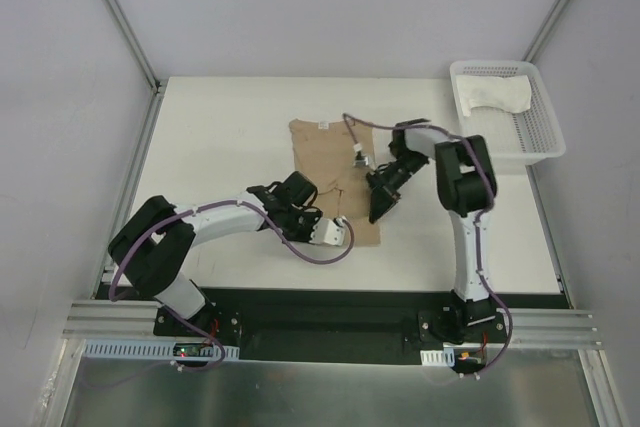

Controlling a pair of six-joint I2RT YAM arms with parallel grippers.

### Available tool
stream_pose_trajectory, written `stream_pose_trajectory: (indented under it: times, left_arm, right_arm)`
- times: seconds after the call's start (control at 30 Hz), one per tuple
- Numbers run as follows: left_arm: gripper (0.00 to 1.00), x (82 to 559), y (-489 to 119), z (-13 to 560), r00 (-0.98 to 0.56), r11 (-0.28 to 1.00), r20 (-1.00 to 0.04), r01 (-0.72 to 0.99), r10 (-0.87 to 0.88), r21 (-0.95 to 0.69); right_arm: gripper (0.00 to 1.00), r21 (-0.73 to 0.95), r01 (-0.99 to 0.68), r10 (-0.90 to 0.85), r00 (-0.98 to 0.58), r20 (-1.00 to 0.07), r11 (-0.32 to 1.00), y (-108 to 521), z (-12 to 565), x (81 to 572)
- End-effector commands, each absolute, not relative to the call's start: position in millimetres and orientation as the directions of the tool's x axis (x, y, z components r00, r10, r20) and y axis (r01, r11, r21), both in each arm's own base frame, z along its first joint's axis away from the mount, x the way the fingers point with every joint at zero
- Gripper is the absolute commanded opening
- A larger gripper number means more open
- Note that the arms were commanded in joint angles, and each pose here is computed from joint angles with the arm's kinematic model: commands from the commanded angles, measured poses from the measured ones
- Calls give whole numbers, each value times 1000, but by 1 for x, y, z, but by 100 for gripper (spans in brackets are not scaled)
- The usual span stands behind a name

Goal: Roll the t-shirts
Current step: Roll the T-shirt to the center of the board.

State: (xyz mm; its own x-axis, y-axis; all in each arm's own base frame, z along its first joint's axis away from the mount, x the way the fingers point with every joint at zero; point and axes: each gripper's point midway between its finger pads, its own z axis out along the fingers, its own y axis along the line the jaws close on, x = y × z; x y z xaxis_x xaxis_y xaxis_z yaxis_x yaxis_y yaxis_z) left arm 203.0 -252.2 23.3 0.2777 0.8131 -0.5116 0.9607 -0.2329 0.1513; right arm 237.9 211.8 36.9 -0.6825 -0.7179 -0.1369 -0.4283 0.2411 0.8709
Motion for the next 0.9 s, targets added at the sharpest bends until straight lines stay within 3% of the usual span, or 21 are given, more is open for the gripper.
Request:
stream_pose_trajectory:
  times: [0.0, 0.03, 0.07, 0.13, 0.17, 0.2, 0.27, 0.3, 0.33, 0.43, 0.53, 0.7, 0.87]
  left_arm:
    - [5, 157, -230, 23, 78, -210, -535, 959, 841, -189]
    - [5, 162, -238, 34, 52, -201, -557, 957, 829, -209]
    - [5, 165, -236, 34, -7, -168, -552, 949, 834, -265]
    - [6, 164, -244, 51, -82, -160, -578, 921, 812, -356]
    - [6, 163, -245, 49, -117, -151, -567, 902, 816, -404]
    - [6, 169, -247, 56, -143, -135, -565, 897, 812, -421]
    - [6, 170, -249, 55, -174, -135, -553, 871, 815, -473]
    - [6, 173, -250, 61, -183, -135, -551, 863, 814, -486]
    - [6, 173, -252, 63, -198, -139, -552, 850, 810, -509]
    - [6, 174, -257, 69, -253, -133, -535, 804, 806, -580]
    - [6, 175, -258, 66, -296, -114, -500, 762, 814, -637]
    - [6, 182, -260, 68, -361, -81, -474, 723, 803, -686]
    - [6, 185, -259, 68, -389, -63, -462, 708, 797, -704]
  right_arm:
    - [27, 483, -798, -576, -598, -557, 360, 161, 137, 300]
    - [28, 312, -854, -561, -512, -651, 418, 150, 153, 314]
    - [41, 22, -876, -572, -334, -749, 482, 134, 199, 320]
    - [75, -224, -823, -539, -114, -835, 522, 132, 203, 332]
    - [99, -263, -797, -520, -74, -851, 544, 132, 205, 330]
    - [96, -270, -789, -515, -68, -855, 552, 132, 208, 321]
    - [95, -186, -903, -550, -65, -833, 388, 156, 197, 287]
    - [98, 7, -960, -609, -182, -772, 279, 157, 167, 242]
    - [96, 33, -974, -651, -175, -738, 224, 166, 160, 228]
    - [96, -34, -989, -717, -81, -692, 145, 173, 121, 202]
    - [96, -163, -985, -691, 85, -718, 48, 191, 110, 196]
    - [96, -47, -999, -751, 19, -660, 16, 214, 100, 185]
    - [96, -118, -993, -763, 101, -639, -33, 221, 84, 191]
